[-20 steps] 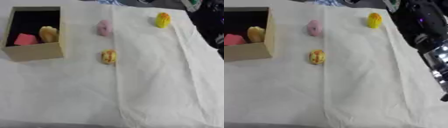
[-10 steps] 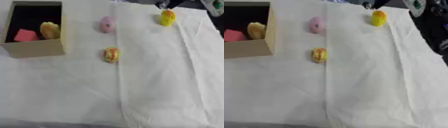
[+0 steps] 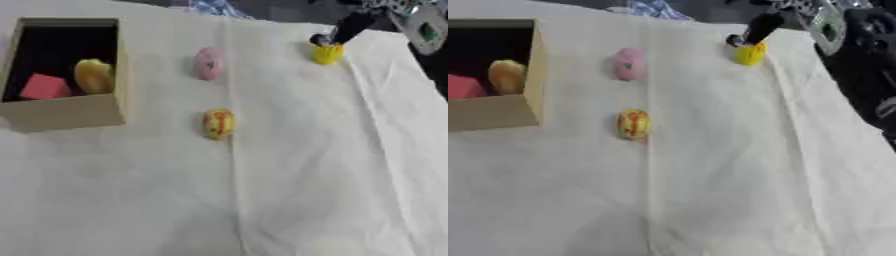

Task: Pick up objects on the table and place them in the box.

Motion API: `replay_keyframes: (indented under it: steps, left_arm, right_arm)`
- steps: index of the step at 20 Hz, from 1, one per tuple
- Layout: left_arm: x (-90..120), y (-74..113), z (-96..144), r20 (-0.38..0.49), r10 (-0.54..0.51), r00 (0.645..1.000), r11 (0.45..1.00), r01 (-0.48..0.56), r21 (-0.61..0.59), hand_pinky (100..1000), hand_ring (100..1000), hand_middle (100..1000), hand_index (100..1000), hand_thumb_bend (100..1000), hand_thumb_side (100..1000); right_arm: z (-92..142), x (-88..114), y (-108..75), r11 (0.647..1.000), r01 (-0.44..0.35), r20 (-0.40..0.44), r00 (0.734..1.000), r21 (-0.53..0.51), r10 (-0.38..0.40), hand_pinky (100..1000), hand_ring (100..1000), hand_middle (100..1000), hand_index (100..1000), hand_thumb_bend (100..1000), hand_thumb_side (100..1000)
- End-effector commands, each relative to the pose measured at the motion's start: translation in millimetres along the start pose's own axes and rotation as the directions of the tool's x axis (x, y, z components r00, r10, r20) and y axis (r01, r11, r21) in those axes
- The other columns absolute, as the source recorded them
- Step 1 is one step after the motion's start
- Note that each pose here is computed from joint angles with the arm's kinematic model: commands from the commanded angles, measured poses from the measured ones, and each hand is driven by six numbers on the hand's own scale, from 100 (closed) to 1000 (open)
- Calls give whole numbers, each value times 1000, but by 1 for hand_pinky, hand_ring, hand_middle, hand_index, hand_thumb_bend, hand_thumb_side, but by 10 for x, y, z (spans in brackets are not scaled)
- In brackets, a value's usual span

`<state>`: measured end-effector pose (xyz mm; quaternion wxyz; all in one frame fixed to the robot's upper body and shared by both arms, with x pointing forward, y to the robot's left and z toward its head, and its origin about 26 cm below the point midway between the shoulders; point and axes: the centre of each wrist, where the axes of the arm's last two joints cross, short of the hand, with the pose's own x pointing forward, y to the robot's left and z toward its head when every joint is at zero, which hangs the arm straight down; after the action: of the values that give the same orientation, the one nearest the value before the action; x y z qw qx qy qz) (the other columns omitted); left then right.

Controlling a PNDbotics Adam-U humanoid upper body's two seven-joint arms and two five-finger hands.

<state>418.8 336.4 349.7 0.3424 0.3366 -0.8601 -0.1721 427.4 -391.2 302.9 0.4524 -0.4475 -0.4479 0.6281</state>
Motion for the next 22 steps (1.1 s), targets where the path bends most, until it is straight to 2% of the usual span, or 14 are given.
replay_keyframes:
  steps: [1,14,22]
  left_arm:
    - [44,197,-50,20,-37,999,999,36,27,821,778,766,910,679,809]
    - [45,215,-47,23,-36,999,999,36,32,821,778,767,910,675,811]
    - [62,247,-47,30,-33,999,998,31,46,821,778,768,910,674,811]
  right_arm:
    - [162,-203,-114,1000,-7,-58,998,-4,7,946,998,923,948,389,421]
    - [210,-403,-35,999,36,-156,987,-35,-41,943,992,919,949,384,412]
    - [228,-542,5,997,50,-245,967,-64,-64,940,990,919,947,400,401]
